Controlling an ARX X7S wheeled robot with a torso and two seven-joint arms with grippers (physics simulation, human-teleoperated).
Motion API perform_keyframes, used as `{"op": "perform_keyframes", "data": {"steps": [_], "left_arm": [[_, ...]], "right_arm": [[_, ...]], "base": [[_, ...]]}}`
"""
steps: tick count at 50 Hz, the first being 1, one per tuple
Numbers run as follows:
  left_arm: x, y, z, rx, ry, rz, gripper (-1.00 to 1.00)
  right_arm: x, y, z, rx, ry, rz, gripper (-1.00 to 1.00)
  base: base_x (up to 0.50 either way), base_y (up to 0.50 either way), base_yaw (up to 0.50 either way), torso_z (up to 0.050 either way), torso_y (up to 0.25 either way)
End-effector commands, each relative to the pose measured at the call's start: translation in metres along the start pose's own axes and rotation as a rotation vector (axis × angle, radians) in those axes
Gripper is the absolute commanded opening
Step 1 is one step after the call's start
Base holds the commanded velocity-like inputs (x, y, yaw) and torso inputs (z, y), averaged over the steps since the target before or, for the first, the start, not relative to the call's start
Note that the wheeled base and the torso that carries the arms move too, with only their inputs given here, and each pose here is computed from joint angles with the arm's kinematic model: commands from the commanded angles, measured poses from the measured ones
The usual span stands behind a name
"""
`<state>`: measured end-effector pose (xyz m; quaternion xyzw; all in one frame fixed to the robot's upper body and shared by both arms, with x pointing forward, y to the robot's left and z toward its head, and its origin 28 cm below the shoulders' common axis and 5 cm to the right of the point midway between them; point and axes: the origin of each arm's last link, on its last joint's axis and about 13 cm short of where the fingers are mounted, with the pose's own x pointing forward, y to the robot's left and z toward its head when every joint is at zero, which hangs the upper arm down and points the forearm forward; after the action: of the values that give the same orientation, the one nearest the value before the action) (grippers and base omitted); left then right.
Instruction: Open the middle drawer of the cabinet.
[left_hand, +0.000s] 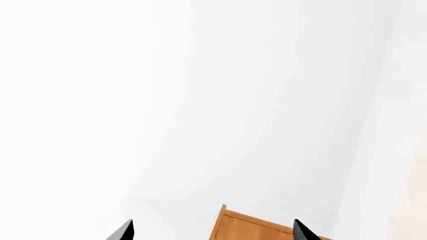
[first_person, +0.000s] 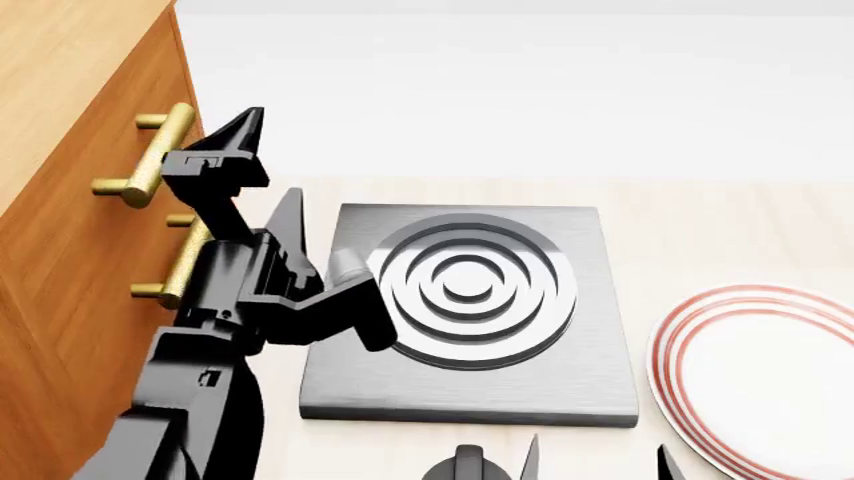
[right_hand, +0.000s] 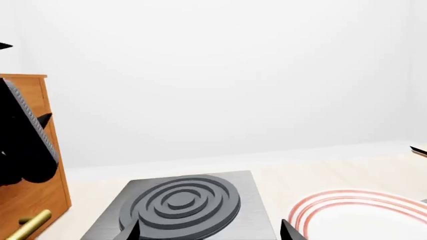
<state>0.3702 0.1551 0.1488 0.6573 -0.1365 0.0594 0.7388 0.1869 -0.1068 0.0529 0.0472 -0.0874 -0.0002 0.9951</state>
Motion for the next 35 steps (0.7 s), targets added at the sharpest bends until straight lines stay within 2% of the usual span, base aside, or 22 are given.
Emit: {"op": "perform_keyframes", "data": {"steps": [1, 12, 22, 35], "left_arm": [[0.003, -0.024, -0.006, 0.002, 0.031, -0.045, 1.0], [0.005, -0.044, -0.013, 0.0, 0.034, -0.056, 1.0], [0.006, -0.049, -0.017, 0.031, 0.049, -0.055, 1.0], [-0.001, -0.061, -0.021, 0.027, 0.057, -0.091, 1.0]], "right_arm": [[0.0, 0.0, 0.0, 0.001, -0.001, -0.001, 1.0], [0.0, 0.0, 0.0, 0.003, -0.001, -0.001, 1.0], [0.0, 0.0, -0.001, 0.006, -0.001, 0.0, 1.0], [0.001, -0.002, 0.0, 0.006, -0.002, -0.007, 1.0]], "base": [[0.0, 0.0, 0.0, 0.0, 0.0], [0.0, 0.0, 0.0, 0.0, 0.0], [0.0, 0.0, 0.0, 0.0, 0.0], [0.0, 0.0, 0.0, 0.0, 0.0]]}}
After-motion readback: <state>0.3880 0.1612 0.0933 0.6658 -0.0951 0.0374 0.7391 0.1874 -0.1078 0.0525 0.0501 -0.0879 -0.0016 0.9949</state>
